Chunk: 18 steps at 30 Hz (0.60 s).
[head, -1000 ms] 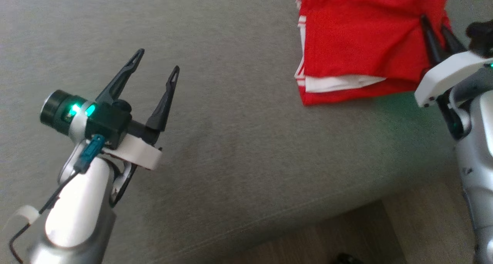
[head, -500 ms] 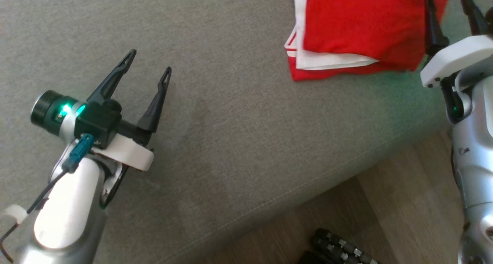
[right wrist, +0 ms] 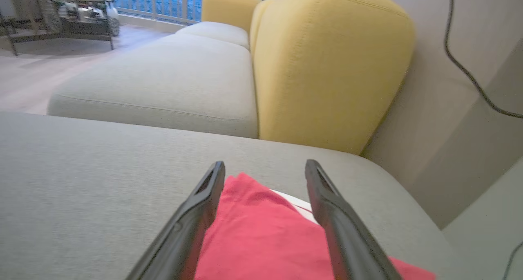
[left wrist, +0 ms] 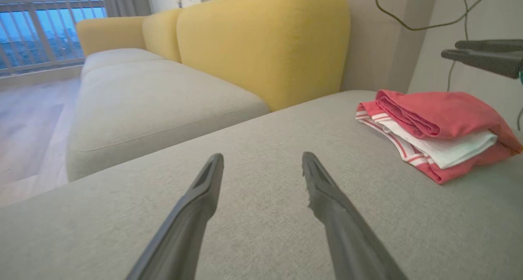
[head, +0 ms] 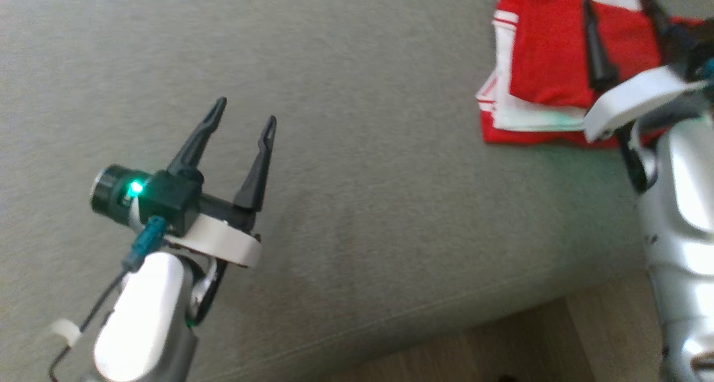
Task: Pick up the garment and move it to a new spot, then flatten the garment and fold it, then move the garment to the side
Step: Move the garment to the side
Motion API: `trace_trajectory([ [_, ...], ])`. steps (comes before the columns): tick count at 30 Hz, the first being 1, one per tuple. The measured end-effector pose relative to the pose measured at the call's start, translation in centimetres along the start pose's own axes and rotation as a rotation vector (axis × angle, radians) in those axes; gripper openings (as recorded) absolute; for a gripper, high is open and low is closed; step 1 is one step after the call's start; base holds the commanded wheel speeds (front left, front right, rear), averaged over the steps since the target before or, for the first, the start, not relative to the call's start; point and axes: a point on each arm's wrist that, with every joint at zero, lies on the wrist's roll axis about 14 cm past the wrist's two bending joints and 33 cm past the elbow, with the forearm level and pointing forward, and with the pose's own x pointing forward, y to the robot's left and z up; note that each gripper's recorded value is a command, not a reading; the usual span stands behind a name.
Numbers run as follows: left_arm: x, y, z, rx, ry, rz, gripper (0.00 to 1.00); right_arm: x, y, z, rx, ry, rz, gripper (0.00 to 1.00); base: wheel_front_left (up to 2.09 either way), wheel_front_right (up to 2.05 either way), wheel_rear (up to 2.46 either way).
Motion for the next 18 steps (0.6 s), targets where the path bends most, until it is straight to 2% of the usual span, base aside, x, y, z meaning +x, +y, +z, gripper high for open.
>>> trace_trajectory([
  [7, -5.0, 2.0, 2.1, -0.01, -0.01, 0.175, 1.0, -1.5, 7.5, 1.6, 0.066, -0.056, 0.184, 1.0, 0.0, 0.0, 0.0],
  [11, -8.3, 3.0, 2.9, -0.021, -0.012, 0.285, 1.0, -3.3, 10.8, 2.8, 0.138, -0.098, 0.247, 1.0, 0.0, 0.0, 0.0],
  [18, -14.4, 4.4, 3.7, -0.046, -0.023, 0.488, 1.0, -7.8, 14.8, 2.3, 0.208, -0.103, 0.317, 1.0, 0.0, 0.0, 0.0],
])
